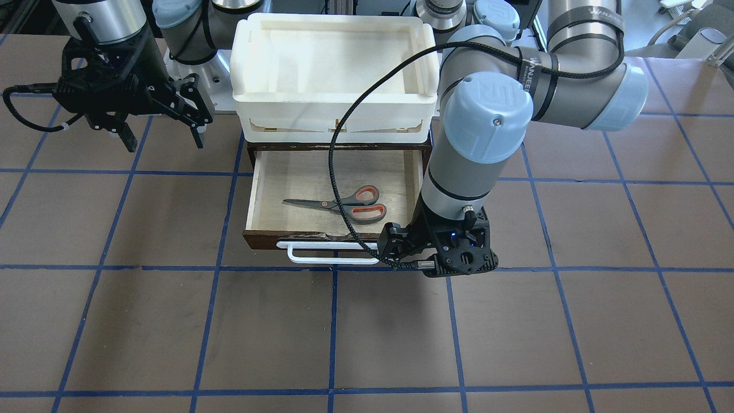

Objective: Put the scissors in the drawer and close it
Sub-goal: 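Move the left gripper over the drawer's front edge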

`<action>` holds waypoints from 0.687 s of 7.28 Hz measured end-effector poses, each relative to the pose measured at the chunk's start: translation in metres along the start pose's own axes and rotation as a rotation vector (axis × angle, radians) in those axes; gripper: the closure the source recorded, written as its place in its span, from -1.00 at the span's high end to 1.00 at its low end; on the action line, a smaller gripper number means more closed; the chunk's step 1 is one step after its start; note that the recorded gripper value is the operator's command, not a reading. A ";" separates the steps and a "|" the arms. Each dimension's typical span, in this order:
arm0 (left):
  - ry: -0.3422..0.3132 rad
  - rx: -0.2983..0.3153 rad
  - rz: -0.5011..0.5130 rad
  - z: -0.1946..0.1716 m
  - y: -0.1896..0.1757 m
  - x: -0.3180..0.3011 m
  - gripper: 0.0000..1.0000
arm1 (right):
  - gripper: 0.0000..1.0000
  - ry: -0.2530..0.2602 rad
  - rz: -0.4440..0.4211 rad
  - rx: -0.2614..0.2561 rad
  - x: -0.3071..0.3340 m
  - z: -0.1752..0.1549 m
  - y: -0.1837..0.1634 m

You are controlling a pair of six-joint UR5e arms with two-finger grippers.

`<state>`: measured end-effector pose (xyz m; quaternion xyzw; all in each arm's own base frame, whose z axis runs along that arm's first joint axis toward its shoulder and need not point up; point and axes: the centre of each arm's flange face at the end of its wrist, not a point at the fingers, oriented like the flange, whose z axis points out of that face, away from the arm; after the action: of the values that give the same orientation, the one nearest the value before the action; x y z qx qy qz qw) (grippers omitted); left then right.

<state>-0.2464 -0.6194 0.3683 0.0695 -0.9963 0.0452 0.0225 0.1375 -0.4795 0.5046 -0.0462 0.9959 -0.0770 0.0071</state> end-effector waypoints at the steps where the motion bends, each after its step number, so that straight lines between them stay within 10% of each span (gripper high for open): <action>1: -0.002 -0.006 -0.003 0.010 -0.001 0.006 0.98 | 1.00 0.003 0.000 -0.001 0.000 0.000 0.000; 5: -0.006 -0.018 -0.027 0.035 -0.006 0.015 0.99 | 1.00 0.006 0.002 -0.001 0.000 0.001 0.000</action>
<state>-0.2617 -0.6305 0.3347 0.0831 -0.9957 0.0356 0.0210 0.1372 -0.4800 0.5040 -0.0448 0.9960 -0.0766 0.0044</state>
